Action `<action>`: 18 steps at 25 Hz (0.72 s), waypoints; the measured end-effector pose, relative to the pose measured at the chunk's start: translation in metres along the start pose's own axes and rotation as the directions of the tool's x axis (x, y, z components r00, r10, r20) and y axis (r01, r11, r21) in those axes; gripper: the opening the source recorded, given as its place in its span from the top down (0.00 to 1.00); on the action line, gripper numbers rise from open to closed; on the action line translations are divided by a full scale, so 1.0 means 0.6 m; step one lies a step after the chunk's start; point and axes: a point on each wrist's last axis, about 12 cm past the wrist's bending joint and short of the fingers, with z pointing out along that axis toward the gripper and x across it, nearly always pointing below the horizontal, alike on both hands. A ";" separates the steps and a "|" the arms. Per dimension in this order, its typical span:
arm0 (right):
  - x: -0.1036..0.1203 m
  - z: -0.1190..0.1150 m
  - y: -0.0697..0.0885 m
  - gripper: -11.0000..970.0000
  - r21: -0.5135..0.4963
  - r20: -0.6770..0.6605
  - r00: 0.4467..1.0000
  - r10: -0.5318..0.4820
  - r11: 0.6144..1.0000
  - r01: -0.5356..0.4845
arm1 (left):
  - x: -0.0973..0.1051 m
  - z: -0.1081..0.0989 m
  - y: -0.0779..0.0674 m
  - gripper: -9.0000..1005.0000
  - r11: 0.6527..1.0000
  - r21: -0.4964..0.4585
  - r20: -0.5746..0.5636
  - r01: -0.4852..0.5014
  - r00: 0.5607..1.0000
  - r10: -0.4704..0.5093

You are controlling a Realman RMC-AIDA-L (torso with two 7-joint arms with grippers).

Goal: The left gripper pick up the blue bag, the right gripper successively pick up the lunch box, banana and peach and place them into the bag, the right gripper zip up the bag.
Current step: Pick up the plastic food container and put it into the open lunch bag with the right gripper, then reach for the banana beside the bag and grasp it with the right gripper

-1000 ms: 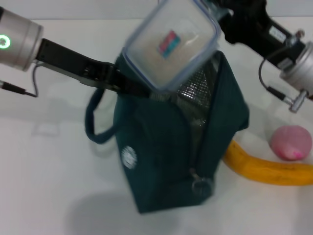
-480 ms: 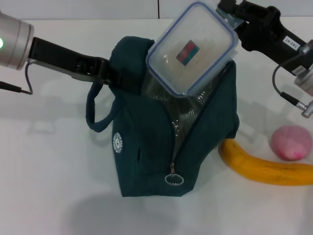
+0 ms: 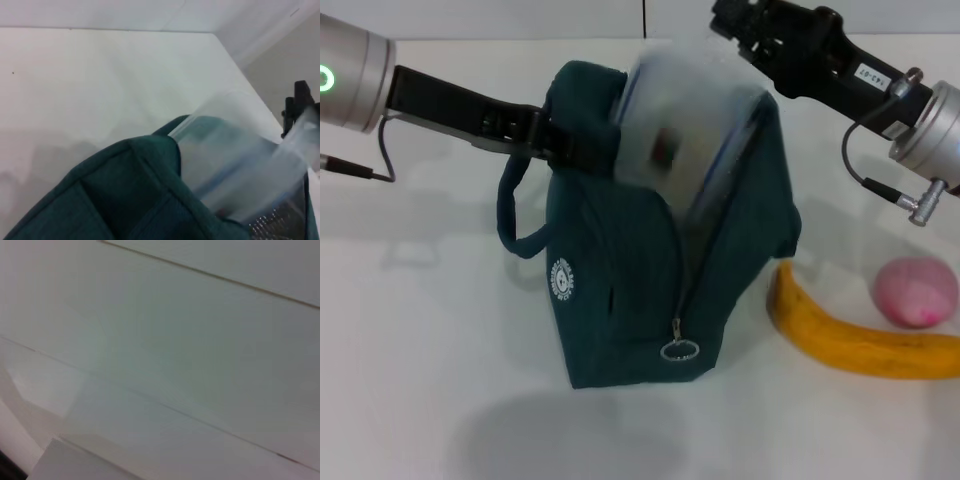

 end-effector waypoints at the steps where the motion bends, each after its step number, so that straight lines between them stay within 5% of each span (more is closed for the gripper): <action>1: 0.000 -0.001 0.000 0.79 0.001 0.005 1.000 0.000 1.000 0.000 | 0.001 0.000 0.001 0.96 1.000 -0.001 0.002 0.002 1.000 -0.002; 5: -0.007 -0.005 0.001 0.79 0.000 0.020 1.000 -0.013 1.000 0.013 | 0.003 0.000 0.003 0.96 1.000 -0.003 0.005 0.004 1.000 -0.004; 13: -0.063 -0.036 0.023 0.47 -0.006 0.005 0.981 -0.194 0.981 0.194 | 0.004 -0.007 0.006 0.96 1.000 -0.003 0.030 -0.009 1.000 0.009; 18: -0.126 -0.075 0.049 0.29 0.076 -0.220 0.872 -0.438 0.883 0.463 | 0.009 -0.005 0.008 0.96 1.000 0.021 0.041 -0.009 0.999 0.008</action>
